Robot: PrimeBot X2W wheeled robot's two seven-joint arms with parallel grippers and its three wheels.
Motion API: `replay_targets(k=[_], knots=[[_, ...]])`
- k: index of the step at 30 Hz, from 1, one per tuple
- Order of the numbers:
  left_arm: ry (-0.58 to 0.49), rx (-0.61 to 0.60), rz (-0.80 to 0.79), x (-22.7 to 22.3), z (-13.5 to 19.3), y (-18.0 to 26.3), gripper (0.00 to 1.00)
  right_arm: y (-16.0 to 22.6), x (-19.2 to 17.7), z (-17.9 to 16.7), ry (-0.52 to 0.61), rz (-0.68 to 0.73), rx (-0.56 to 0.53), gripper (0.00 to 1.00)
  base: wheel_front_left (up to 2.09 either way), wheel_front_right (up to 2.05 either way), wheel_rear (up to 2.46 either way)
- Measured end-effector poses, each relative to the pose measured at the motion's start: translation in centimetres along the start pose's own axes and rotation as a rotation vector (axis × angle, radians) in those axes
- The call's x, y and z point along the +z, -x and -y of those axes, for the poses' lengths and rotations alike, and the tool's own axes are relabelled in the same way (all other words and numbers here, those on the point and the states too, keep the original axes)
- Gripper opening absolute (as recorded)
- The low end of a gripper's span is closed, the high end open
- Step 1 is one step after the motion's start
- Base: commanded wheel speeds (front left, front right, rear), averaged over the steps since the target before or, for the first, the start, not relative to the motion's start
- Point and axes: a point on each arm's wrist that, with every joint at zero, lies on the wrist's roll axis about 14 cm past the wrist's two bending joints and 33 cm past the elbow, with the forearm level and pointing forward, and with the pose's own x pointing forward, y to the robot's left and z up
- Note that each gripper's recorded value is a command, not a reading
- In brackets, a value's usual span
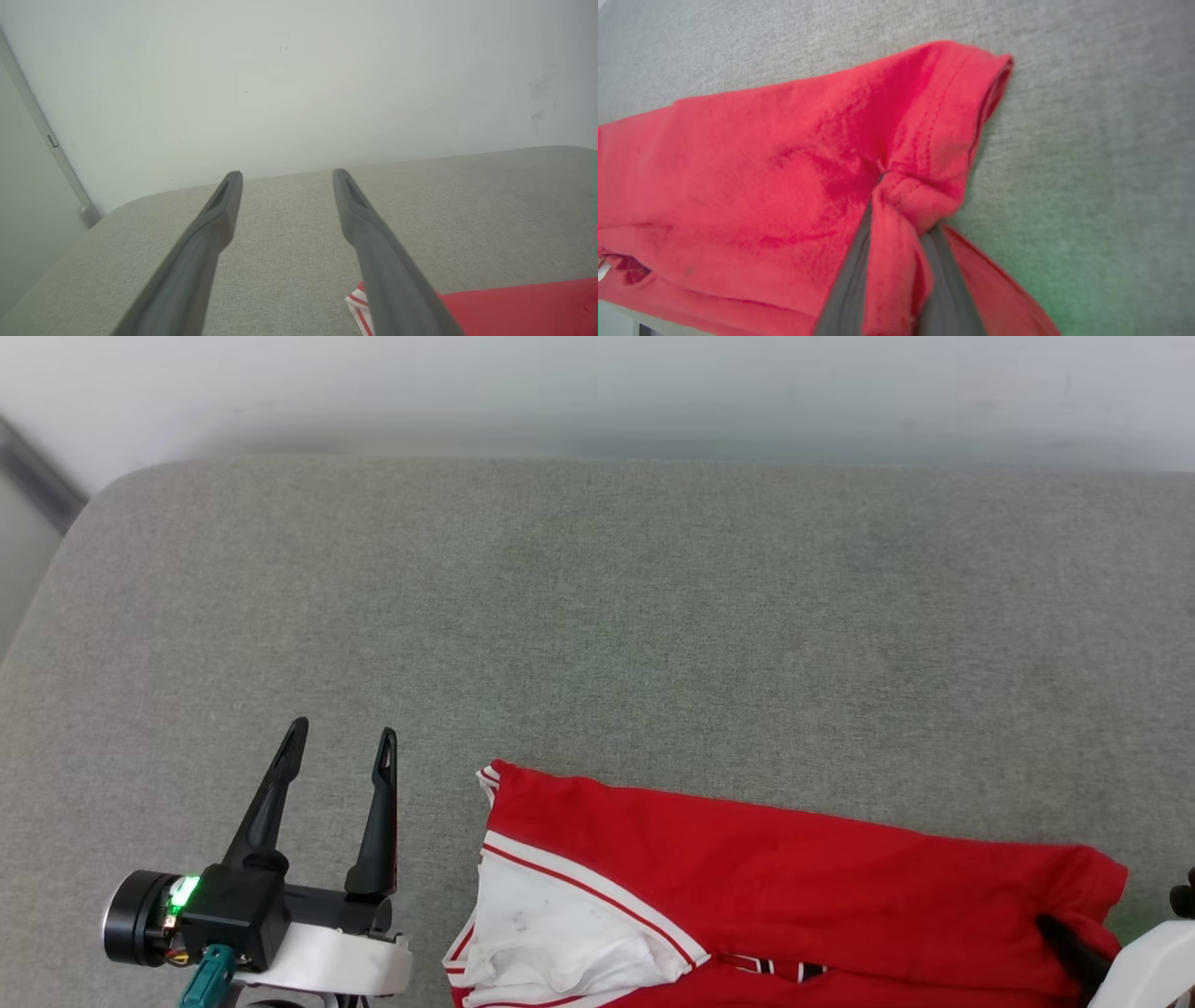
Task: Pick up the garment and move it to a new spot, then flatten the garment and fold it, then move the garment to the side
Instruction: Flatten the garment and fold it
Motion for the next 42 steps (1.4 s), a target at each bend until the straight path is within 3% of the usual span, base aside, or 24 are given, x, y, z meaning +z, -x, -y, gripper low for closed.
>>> replay_targets(k=[6, 16, 20, 30, 42], knots=[[0.012, -0.016, -0.004, -0.2, 0.5, 0.2, 1.00, 1.2, 1.4, 1.3, -0.025, 0.082, -0.024, 0.00, 0.00, 0.00, 0.00], [0.015, -0.033, -0.002, -0.2, 0.9, 0.0, 1.00, 5.0, 5.5, 9.9, -0.007, 0.211, -0.270, 0.00, 0.00, 0.00, 0.00], [0.015, -0.033, 0.001, -0.1, 0.8, 0.0, 1.00, 5.7, 6.0, 10.6, -0.009, 0.232, -0.296, 0.00, 0.00, 0.00, 0.00], [0.027, -0.031, 0.005, 0.2, 1.0, 0.9, 1.00, 5.9, 6.9, 4.5, 0.095, 0.241, -0.145, 0.00, 0.00, 0.00, 0.00], [0.024, -0.039, 0.012, 0.7, 1.0, 2.2, 1.00, 6.1, 4.7, -8.7, 0.128, 0.191, 0.159, 0.00, 0.00, 0.00, 0.00]])
